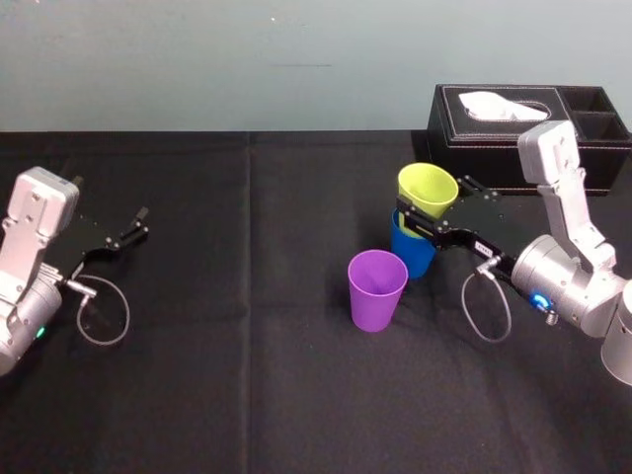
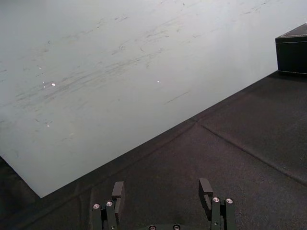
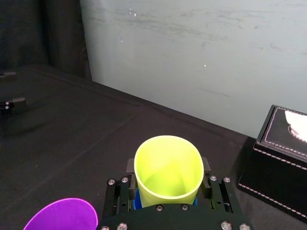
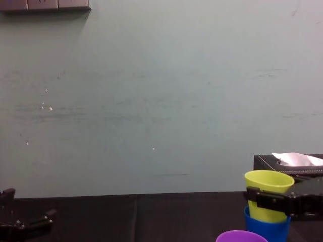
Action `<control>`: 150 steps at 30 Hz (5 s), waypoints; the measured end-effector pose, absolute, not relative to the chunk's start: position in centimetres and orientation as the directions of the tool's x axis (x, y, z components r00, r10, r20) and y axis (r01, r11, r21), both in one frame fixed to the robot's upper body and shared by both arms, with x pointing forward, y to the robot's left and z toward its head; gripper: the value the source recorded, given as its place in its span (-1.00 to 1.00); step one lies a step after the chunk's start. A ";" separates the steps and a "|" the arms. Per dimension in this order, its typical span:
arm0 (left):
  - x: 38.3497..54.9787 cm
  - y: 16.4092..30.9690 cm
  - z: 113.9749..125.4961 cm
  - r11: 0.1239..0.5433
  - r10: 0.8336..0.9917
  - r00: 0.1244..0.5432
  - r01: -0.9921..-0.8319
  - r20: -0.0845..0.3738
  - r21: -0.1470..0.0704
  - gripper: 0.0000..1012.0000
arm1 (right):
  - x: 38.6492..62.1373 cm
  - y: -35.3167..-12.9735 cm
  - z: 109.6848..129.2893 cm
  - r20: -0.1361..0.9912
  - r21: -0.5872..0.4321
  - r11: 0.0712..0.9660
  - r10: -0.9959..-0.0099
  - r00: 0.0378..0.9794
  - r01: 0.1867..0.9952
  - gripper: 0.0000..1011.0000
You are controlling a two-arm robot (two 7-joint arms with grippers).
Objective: Stack the three plastic cups sequentially using one hand.
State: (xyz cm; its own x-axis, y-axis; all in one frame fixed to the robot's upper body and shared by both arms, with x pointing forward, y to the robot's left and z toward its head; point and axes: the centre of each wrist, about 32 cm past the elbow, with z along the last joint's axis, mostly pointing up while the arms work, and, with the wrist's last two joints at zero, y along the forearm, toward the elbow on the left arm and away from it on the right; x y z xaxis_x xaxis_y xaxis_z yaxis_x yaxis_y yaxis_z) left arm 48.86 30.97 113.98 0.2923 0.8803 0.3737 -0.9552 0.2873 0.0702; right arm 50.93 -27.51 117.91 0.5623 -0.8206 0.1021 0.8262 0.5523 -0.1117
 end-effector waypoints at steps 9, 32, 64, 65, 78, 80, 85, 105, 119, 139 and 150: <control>48.9 31.0 114.0 0.287 0.880 0.292 -0.955 0.374 0.070 1.00 | 50.9 -27.5 117.0 0.093 -0.130 0.552 -0.821 0.564 0.824 0.46; 48.9 31.0 114.0 0.287 0.880 0.292 -0.955 0.374 0.070 1.00 | 50.6 -27.5 116.6 0.096 -0.142 0.542 -0.826 0.556 0.829 0.52; 48.9 31.0 114.0 0.287 0.880 0.292 -0.955 0.374 0.070 1.00 | 49.0 -27.8 118.3 0.147 -0.065 0.576 -0.802 0.578 0.815 0.98; 48.9 31.0 114.0 0.287 0.880 0.292 -0.955 0.374 0.070 1.00 | 49.0 -27.8 118.3 0.147 -0.065 0.576 -0.802 0.578 0.815 0.98; 48.9 31.0 114.0 0.287 0.880 0.292 -0.955 0.374 0.070 1.00 | 44.3 -29.8 119.0 0.170 -0.083 0.627 -0.757 0.631 0.775 0.98; 48.9 31.0 114.0 0.287 0.880 0.292 -0.955 0.374 0.070 1.00 | 43.7 -29.9 118.8 0.185 -0.092 0.637 -0.744 0.642 0.765 0.98; 48.9 31.0 114.0 0.287 0.880 0.292 -0.955 0.374 0.070 1.00 | 42.2 -30.1 118.1 0.210 -0.124 0.668 -0.705 0.677 0.734 0.98; 48.9 31.0 114.0 0.287 0.880 0.292 -0.955 0.374 0.070 1.00 | 40.7 -29.2 114.2 0.099 -0.159 0.666 -0.723 0.683 0.728 0.98; 48.9 31.0 114.0 0.287 0.880 0.292 -0.955 0.374 0.070 1.00 | 42.5 -27.6 113.2 0.071 -0.170 0.674 -0.719 0.691 0.719 0.98; 48.9 31.0 114.0 0.287 0.880 0.292 -0.955 0.374 0.070 1.00 | 44.9 -26.2 112.6 0.076 -0.147 0.677 -0.720 0.690 0.721 0.98; 48.9 31.0 114.0 0.287 0.880 0.292 -0.955 0.374 0.070 1.00 | 46.1 -24.9 112.6 0.087 -0.139 0.688 -0.708 0.701 0.712 0.98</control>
State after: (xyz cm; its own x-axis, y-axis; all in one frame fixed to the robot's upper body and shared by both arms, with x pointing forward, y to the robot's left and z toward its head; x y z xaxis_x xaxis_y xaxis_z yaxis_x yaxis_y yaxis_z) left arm 48.86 30.97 113.98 0.2923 0.8803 0.3737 -0.9553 0.2873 0.0703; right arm 46.08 -24.93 112.64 0.7011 -0.7078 0.0867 0.7120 0.6882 -0.1392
